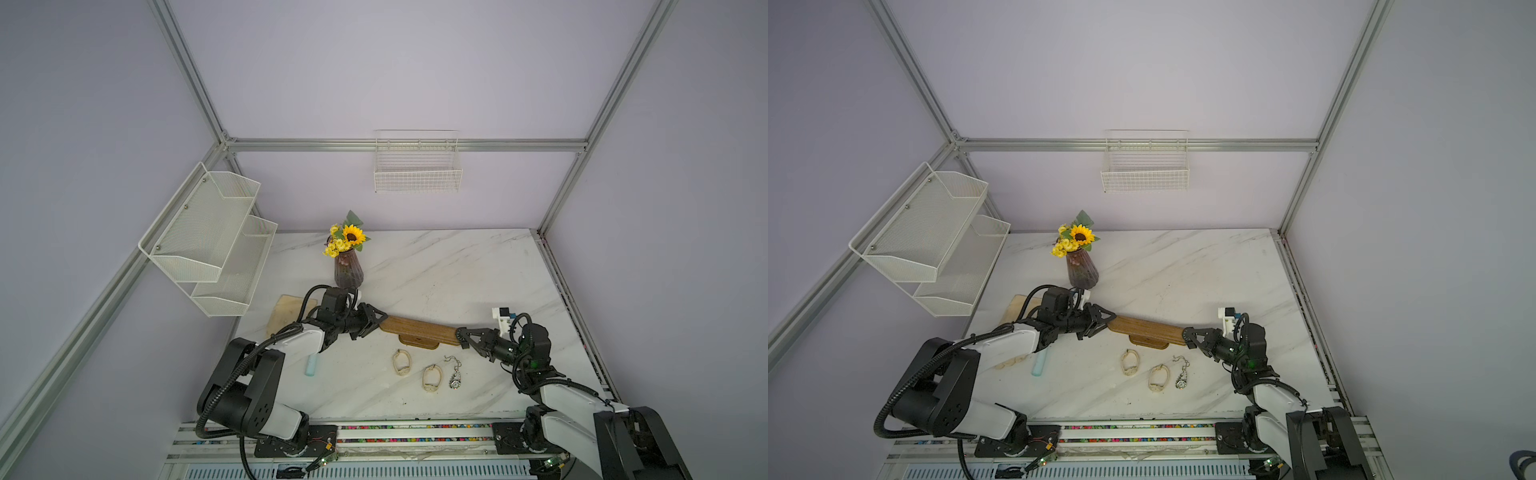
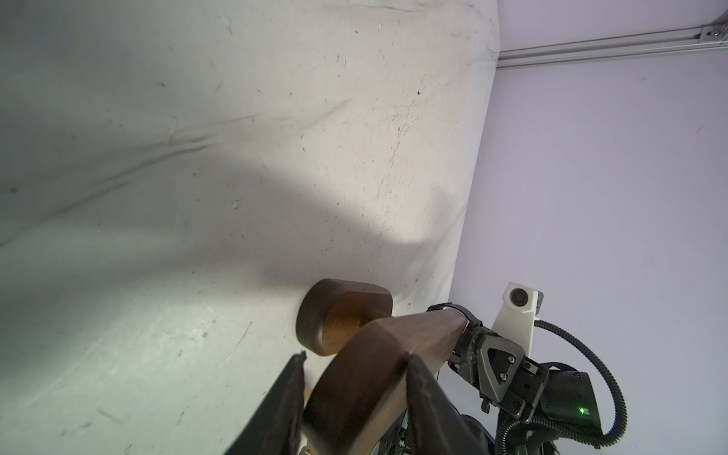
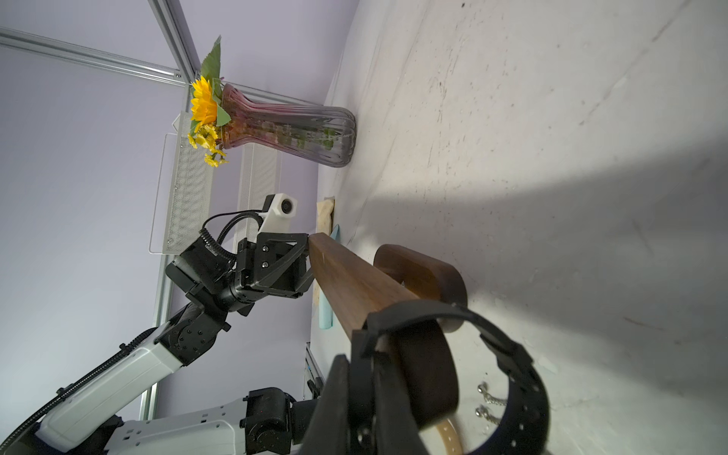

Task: Place watch on stand
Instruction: Place the watch on the stand.

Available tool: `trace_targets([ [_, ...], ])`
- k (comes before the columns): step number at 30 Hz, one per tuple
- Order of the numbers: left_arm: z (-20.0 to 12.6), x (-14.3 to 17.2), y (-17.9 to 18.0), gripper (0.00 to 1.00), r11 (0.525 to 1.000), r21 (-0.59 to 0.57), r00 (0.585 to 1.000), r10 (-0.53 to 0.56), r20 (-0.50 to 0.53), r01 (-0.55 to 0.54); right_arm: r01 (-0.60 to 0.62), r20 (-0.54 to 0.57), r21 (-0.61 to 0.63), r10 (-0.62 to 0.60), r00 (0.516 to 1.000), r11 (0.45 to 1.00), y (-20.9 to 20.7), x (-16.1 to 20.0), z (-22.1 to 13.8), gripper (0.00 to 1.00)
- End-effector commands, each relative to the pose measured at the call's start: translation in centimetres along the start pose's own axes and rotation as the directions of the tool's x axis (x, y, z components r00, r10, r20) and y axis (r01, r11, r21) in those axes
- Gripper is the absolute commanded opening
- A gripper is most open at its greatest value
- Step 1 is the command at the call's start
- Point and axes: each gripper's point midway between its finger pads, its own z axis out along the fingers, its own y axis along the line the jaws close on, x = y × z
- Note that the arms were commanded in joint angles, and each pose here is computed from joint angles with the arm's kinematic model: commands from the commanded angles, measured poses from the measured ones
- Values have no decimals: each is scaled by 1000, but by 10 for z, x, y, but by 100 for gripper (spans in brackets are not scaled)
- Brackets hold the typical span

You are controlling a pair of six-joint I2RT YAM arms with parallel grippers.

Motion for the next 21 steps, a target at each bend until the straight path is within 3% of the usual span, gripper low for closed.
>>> trace_targets([
  [1,-1,8,9,41,999,-22,1000,-25,-9,25,46,9,-13,-46,999,999,10,-4,7,0],
  [21,1,14,12,39,999,-31,1000,-23,-16,22,28,-45,-51,-30,999,998,10,6,53,0],
])
